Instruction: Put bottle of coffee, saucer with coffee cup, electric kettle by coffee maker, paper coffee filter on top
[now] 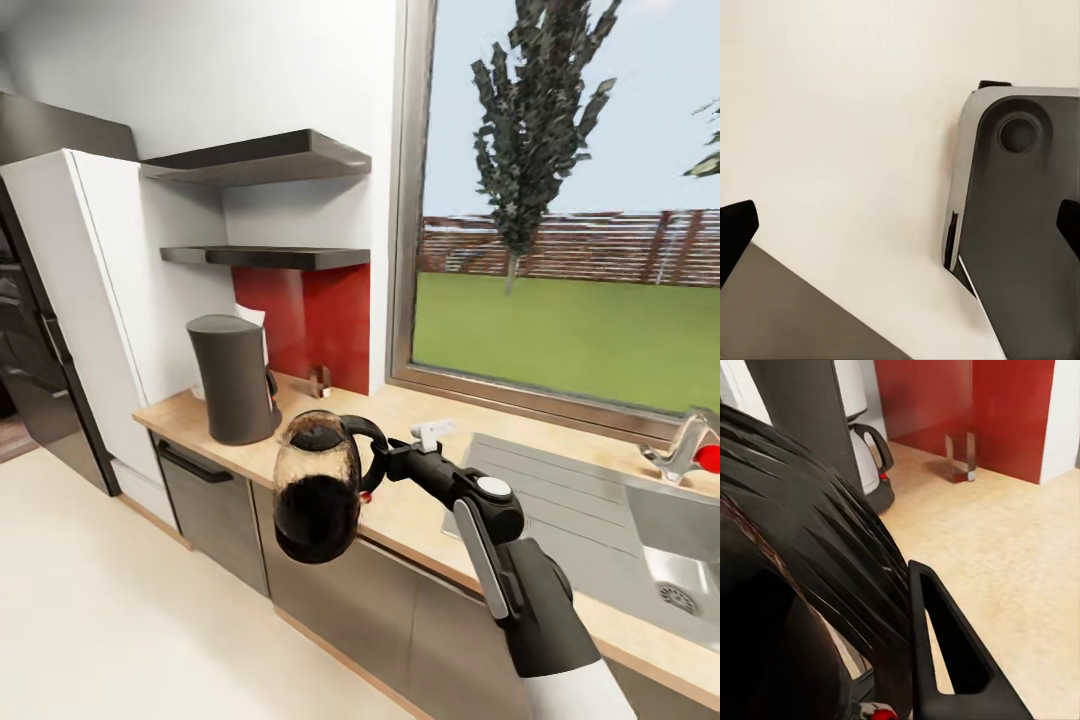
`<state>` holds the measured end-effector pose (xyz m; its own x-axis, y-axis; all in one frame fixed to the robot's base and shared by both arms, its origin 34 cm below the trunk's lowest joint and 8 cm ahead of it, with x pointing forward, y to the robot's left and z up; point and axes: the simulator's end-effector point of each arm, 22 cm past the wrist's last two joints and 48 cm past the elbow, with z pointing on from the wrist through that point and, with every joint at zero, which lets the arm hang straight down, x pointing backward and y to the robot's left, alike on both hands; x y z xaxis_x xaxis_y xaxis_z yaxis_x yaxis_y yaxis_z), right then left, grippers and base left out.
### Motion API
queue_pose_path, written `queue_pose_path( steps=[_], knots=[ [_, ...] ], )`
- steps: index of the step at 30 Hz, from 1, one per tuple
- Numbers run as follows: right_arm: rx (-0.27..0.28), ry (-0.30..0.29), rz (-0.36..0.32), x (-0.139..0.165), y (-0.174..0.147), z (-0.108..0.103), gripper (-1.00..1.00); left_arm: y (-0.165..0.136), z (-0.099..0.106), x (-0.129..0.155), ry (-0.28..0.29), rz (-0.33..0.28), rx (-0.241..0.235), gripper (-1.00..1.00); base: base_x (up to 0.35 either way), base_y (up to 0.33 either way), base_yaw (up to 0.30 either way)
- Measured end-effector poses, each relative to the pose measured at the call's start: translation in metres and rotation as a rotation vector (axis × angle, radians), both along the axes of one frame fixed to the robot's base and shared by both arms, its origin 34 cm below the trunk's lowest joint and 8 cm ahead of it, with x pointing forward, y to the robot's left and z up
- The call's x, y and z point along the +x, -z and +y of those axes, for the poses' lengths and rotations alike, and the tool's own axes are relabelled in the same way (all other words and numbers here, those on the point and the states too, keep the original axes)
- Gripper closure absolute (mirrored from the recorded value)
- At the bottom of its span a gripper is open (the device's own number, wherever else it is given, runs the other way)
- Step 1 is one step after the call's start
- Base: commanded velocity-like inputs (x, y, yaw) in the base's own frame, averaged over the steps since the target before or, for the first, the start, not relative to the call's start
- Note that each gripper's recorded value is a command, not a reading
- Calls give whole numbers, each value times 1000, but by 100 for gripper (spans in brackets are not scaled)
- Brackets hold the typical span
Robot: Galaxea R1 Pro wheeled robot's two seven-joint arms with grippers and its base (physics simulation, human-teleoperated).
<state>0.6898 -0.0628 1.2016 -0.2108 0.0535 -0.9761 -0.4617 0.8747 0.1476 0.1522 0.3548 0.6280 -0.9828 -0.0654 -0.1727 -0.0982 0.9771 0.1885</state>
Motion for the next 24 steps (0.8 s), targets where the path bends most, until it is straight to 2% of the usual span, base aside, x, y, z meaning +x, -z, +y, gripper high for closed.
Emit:
queue_pose_path(
  steps=[2,4,6,9,21,22,24],
  knots=[
    [-3,11,0,1,0,-3,100,0,0,0,0,-1,0,-100,124,338,0],
    [-25,80,2,8,3,-17,100,0,0,0,0,-1,0,-100,135,338,0],
    [-25,110,8,10,4,-22,100,0,0,0,0,-1,-1,-100,140,337,0],
    [-29,129,7,12,4,-26,100,0,0,0,0,-1,-1,-100,148,335,0],
    [-29,139,9,13,5,-29,100,0,0,0,1,-2,-1,-100,154,332,0],
    [-30,147,9,13,5,-31,100,0,0,1,1,-2,-1,-100,184,312,0],
    [-45,201,10,17,6,-42,100,0,0,1,1,-3,-1,-100,207,291,0]
  ],
)
